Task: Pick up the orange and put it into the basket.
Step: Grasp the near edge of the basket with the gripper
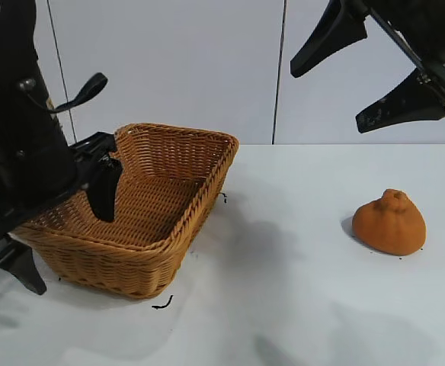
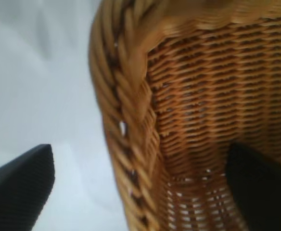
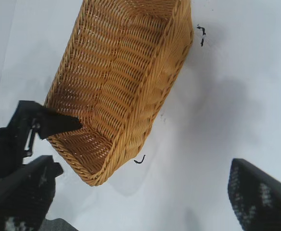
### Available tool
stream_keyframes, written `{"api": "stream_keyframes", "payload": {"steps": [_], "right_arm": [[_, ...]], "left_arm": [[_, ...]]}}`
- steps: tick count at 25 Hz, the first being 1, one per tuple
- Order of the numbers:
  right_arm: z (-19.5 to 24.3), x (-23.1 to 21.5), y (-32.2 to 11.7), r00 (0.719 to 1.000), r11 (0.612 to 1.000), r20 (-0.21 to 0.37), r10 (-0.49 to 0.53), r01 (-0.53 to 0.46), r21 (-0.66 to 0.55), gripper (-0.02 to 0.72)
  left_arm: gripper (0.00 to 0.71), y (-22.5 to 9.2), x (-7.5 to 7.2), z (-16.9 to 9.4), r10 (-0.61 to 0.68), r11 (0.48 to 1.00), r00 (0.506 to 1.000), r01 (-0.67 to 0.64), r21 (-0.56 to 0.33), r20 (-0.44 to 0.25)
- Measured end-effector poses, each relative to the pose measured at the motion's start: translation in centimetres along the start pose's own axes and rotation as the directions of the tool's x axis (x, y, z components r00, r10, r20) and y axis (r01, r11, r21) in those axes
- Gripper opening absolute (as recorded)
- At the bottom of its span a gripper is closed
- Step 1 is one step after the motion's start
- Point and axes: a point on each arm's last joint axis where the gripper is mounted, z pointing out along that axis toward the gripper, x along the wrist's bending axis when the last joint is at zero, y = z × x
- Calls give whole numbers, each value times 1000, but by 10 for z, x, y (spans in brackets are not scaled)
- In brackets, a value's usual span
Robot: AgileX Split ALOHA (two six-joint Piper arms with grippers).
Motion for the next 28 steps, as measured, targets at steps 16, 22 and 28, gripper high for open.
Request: {"api": "stream_keyframes", "payload": {"steps": [16, 22, 28], "right_arm": [[0, 0, 0, 1000, 1000, 3, -1, 1, -4, 696], [0, 0, 0, 1000, 1000, 3, -1, 1, -4, 696], [0, 0, 0, 1000, 1000, 3, 2, -2, -4, 696]], "left_arm": [[580, -3, -4, 3, -26, 999, 999, 24, 44, 39], [463, -3, -4, 3, -9, 999, 999, 7, 44, 40], [437, -3, -3, 3, 15, 999, 999, -16, 43, 33]]}}
